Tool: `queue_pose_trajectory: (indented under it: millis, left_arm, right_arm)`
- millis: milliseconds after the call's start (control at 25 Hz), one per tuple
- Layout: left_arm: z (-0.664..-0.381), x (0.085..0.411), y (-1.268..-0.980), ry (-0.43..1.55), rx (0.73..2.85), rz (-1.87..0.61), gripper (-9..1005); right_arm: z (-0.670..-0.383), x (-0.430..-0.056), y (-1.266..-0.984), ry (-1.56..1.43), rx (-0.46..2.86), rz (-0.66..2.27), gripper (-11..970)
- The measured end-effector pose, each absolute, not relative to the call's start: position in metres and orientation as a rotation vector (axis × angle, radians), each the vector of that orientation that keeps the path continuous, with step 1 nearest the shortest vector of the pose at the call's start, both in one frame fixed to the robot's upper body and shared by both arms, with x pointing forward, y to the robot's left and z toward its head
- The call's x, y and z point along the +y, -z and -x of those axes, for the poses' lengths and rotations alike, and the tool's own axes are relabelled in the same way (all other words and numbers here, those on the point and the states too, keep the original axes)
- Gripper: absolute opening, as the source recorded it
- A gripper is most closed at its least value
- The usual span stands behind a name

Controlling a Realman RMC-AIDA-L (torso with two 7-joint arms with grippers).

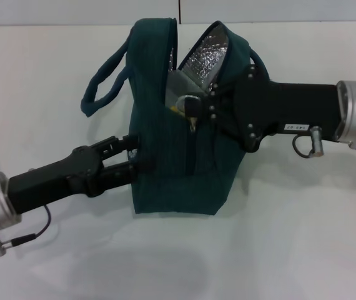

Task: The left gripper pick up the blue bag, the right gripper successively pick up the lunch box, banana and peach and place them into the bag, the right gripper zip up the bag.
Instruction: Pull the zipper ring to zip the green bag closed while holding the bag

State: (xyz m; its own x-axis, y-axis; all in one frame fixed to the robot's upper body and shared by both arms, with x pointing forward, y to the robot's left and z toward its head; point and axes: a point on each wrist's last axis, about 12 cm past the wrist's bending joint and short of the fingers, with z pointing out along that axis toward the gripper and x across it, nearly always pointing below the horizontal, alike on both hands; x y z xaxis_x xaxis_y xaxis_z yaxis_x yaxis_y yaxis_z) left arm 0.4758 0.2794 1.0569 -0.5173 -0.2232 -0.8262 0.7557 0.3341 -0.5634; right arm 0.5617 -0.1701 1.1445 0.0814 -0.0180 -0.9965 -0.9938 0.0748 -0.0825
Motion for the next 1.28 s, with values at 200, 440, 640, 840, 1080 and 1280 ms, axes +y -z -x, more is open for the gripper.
queue_pose_trajectory:
  millis: [200, 440, 640, 840, 1080, 1280]
  left_arm:
    - [-0.478, 0.277, -1.055, 1.341, 1.691, -0.467, 888]
    - [-0.48, 0.275, -1.053, 1.33, 1.709, -0.467, 887]
    - [-0.481, 0.274, -1.05, 1.324, 1.726, -0.451, 849]
    - [-0.48, 0.275, -1.049, 1.313, 1.729, -0.456, 663]
    - [-0.478, 0.275, -1.048, 1.299, 1.726, -0.474, 406]
    - [-0.477, 0.273, -1.046, 1.3, 1.726, -0.495, 216]
  right_arm:
    - [-0.562, -0.166, -1.143, -1.088, 1.198, 1.214, 6]
    - [-0.561, -0.165, -1.143, -1.089, 1.196, 1.214, 6]
    - [-0.562, -0.165, -1.143, -1.09, 1.196, 1.211, 6]
    - [-0.561, -0.167, -1.143, -1.088, 1.2, 1.204, 6]
    - [-0.562, -0.169, -1.143, -1.085, 1.199, 1.189, 6]
    - [-0.562, -0.17, -1.143, -1.084, 1.199, 1.181, 6]
